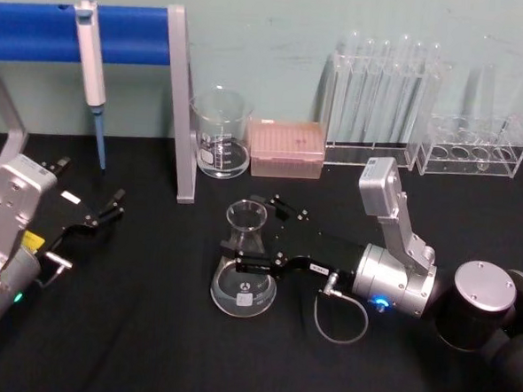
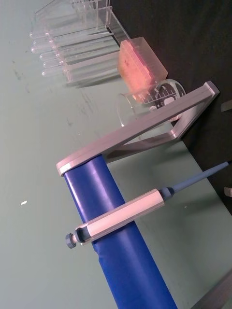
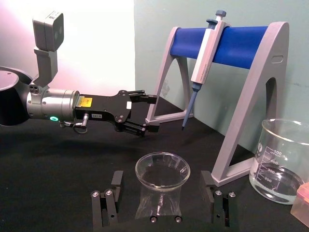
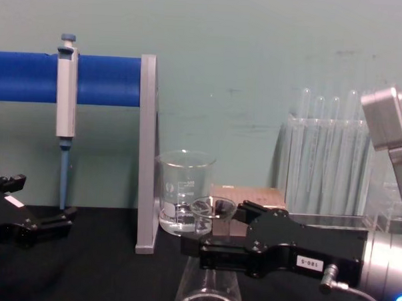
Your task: Grasp the erlenmeyer flask with one hand, shake it three times, then place it back.
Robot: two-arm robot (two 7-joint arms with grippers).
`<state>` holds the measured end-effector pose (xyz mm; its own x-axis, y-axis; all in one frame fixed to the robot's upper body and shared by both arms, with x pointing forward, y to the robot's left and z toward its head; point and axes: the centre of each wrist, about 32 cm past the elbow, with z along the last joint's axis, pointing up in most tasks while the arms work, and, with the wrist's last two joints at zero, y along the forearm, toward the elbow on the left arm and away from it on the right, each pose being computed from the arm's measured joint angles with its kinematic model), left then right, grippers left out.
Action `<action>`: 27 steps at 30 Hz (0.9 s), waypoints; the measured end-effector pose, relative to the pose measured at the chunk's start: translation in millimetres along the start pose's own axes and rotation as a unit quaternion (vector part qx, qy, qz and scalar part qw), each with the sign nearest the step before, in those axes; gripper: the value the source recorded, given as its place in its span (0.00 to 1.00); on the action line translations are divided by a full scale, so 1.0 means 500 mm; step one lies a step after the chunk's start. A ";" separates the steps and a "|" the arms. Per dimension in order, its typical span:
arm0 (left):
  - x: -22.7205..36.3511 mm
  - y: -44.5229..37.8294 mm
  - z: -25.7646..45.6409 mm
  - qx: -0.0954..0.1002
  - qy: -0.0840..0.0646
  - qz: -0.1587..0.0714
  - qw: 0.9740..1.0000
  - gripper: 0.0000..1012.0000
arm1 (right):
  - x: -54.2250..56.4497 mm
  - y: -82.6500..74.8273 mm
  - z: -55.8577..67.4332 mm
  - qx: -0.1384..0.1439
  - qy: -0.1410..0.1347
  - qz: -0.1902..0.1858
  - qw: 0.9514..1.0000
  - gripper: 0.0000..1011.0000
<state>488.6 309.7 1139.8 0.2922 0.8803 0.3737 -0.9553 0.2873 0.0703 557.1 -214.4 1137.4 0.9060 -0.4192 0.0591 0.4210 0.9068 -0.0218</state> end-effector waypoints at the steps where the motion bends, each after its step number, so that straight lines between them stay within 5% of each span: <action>1: 0.000 0.000 0.000 0.000 0.000 0.000 1.000 0.99 | 0.000 0.000 0.000 0.000 0.000 0.000 1.000 0.99; 6: 0.000 0.000 0.000 0.000 0.000 0.000 1.000 0.99 | 0.000 0.000 0.000 0.000 0.000 0.000 1.000 0.97; 24: 0.000 0.000 0.000 0.000 0.000 0.000 1.000 0.99 | 0.000 0.000 0.000 0.000 0.000 0.000 1.000 0.46; 27: 0.000 0.000 0.000 0.000 0.000 0.000 1.000 0.99 | 0.000 0.000 0.000 0.000 0.000 0.000 1.000 0.45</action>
<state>488.6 309.7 1139.8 0.2922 0.8803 0.3737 -0.9553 0.2873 0.0703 557.0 -214.4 1137.2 0.9061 -0.4190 0.0591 0.4208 0.9069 -0.0225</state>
